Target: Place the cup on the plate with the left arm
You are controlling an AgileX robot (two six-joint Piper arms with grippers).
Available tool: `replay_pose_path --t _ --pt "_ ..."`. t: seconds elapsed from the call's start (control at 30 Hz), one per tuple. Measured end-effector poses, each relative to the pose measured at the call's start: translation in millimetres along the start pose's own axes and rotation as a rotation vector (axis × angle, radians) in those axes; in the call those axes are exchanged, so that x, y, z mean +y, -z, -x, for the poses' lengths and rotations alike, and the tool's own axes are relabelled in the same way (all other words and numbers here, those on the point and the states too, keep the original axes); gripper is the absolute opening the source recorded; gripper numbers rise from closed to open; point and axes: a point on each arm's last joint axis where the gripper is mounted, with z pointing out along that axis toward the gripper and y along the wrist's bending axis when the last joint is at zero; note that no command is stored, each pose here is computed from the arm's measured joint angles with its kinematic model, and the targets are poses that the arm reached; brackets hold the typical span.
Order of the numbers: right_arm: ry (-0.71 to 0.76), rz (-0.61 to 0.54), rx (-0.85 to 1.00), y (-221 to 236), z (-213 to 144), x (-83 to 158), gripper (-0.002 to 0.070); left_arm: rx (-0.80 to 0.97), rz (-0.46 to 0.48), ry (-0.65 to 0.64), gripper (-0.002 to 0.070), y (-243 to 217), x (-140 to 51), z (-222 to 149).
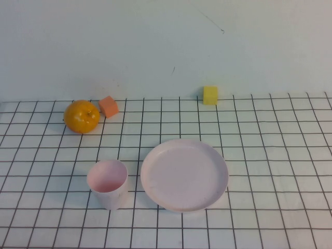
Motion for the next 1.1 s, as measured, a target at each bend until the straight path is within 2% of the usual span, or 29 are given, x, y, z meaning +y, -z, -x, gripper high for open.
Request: replay_pose_path --t 0.9,1.1 --pt "0.000 0.000 0.000 0.0 0.0 0.0 -0.0002 -0.002 0.000 0.000 -0.0003 0.0 0.0 0.2" --pt "0.000 0.000 0.000 0.0 0.0 0.0 -0.0002 -0.103 -0.006 -0.005 -0.0003 0.1 -0.5 8.6"
